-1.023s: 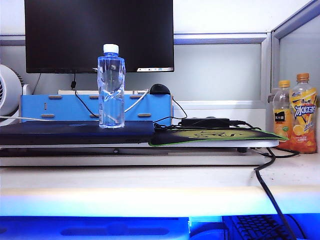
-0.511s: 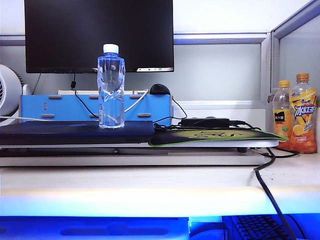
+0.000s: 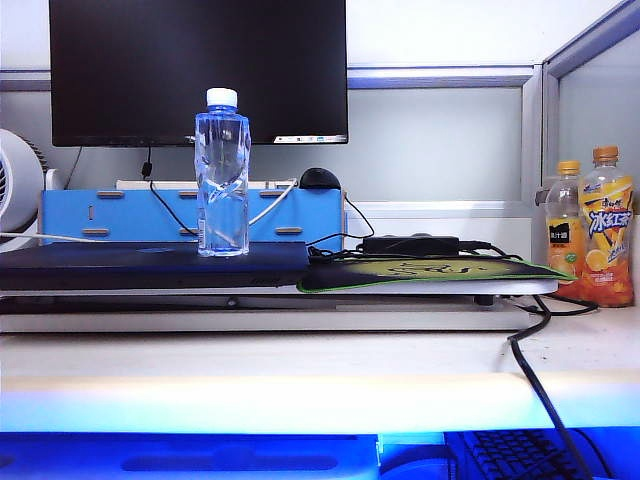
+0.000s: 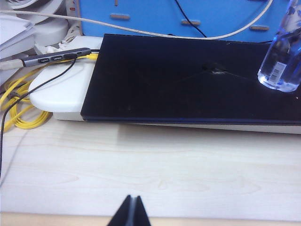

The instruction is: Pick up the mineral water bottle and place it on the laptop.

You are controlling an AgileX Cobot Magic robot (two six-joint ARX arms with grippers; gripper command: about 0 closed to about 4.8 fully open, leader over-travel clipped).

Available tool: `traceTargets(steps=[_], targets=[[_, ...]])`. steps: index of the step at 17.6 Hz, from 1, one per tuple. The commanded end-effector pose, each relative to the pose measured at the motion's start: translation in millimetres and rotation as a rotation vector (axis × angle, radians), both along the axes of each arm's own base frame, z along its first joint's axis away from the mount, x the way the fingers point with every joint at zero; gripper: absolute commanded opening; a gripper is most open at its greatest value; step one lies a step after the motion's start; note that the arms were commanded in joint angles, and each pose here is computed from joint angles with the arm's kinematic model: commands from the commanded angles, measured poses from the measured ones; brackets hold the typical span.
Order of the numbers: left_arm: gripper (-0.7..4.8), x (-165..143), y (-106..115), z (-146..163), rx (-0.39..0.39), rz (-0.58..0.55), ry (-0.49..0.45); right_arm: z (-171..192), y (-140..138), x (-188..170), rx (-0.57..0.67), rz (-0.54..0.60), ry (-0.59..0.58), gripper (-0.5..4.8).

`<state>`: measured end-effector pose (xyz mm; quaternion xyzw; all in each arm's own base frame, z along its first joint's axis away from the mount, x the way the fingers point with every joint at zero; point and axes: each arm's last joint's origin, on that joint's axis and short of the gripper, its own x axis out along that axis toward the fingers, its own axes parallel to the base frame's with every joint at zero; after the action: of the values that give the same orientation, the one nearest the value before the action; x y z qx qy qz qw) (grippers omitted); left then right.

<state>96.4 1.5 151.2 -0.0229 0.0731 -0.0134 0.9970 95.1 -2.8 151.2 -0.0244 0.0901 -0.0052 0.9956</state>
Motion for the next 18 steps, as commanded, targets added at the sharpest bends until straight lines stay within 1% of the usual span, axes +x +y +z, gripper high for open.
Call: traceTargets(steps=[1, 6, 18], targets=[[-0.02, -0.1, -0.1, 0.0, 0.001, -0.004, 0.000, -1.9, 3.6, 0.1, 0.009, 0.035, 0.013, 0.44], [-0.02, -0.1, -0.1, 0.0, 0.001, -0.003, 0.000, -1.9, 4.8, 0.0, 0.003, 0.024, 0.012, 0.44], [-0.02, -0.1, -0.1, 0.0, 0.001, -0.003, 0.000, -1.8, 5.1, 0.1, 0.005, 0.036, 0.011, 0.45]])
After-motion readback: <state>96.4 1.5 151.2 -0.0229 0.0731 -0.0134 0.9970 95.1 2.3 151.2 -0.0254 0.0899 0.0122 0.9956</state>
